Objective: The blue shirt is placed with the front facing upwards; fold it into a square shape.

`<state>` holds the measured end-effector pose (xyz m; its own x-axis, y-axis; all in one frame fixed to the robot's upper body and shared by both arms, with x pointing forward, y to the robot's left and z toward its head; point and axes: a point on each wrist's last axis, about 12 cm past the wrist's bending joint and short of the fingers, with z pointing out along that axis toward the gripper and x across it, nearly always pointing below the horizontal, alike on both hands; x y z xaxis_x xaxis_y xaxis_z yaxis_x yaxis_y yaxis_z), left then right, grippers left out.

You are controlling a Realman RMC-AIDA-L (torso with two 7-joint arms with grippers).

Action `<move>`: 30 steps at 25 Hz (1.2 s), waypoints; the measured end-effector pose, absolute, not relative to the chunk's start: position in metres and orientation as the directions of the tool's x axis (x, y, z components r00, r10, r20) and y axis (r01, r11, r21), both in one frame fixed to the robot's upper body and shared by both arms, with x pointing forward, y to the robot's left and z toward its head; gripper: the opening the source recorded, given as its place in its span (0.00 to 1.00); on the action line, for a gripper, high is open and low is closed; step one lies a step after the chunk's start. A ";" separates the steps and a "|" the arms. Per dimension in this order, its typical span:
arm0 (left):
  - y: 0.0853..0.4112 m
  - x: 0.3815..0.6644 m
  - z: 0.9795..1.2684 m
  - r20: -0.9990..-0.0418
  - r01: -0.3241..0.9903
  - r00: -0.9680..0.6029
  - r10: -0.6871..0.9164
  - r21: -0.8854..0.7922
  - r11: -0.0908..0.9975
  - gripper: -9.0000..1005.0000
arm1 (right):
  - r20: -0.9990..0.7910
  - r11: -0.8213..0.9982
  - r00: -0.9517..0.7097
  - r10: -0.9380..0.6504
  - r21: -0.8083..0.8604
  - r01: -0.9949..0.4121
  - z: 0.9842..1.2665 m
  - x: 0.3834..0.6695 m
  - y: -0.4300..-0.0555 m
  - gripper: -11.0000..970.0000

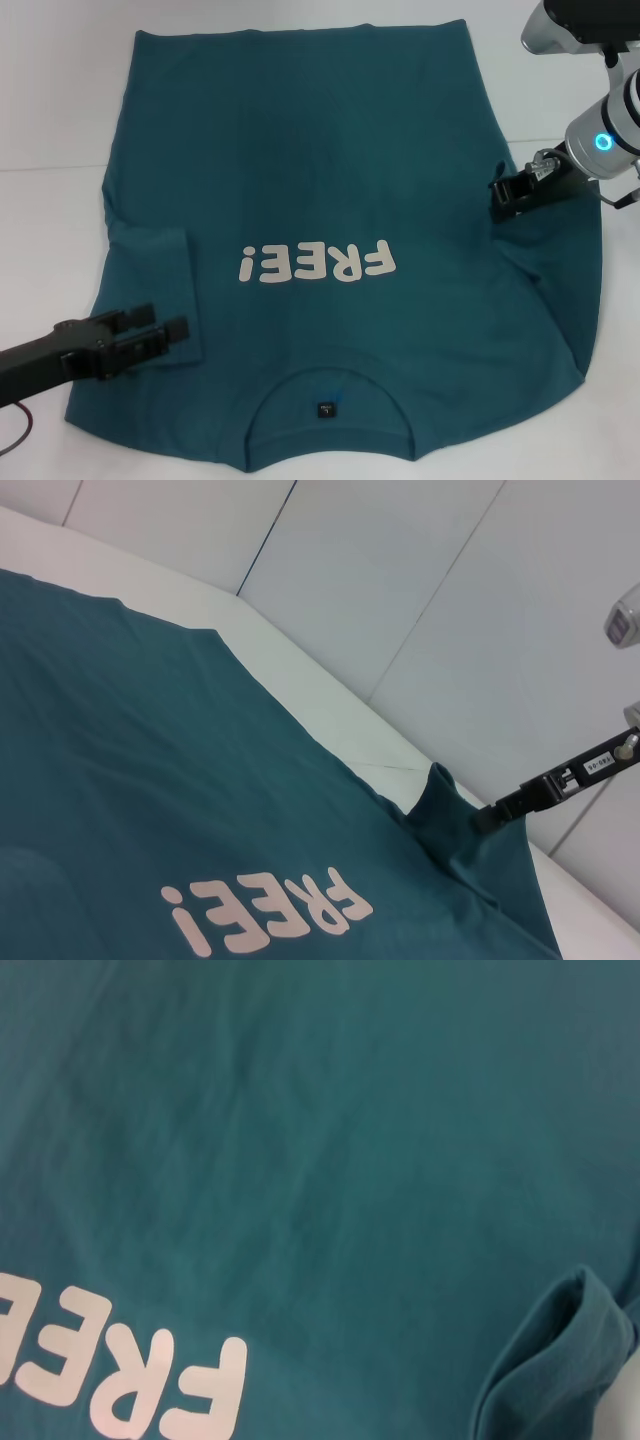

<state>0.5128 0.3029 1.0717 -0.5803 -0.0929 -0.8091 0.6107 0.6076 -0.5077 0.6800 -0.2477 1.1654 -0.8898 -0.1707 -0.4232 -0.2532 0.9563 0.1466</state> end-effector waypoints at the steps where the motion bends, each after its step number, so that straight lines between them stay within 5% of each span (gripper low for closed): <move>1: 0.303 0.513 1.072 -0.810 0.611 -0.579 -0.095 -0.508 0.607 0.75 | -0.422 0.957 -0.892 -0.165 0.150 -0.248 1.165 0.680 -0.247 0.02; 18: 0.303 0.513 1.070 -0.806 0.600 -0.582 -0.107 -0.515 0.612 0.75 | -0.394 0.964 -0.910 -0.131 0.162 -0.210 1.159 0.677 -0.234 0.02; 30: 0.302 0.513 1.067 -0.802 0.591 -0.587 -0.113 -0.520 0.617 0.75 | -0.372 0.945 -0.927 0.052 0.317 -0.074 1.143 0.668 -0.243 0.02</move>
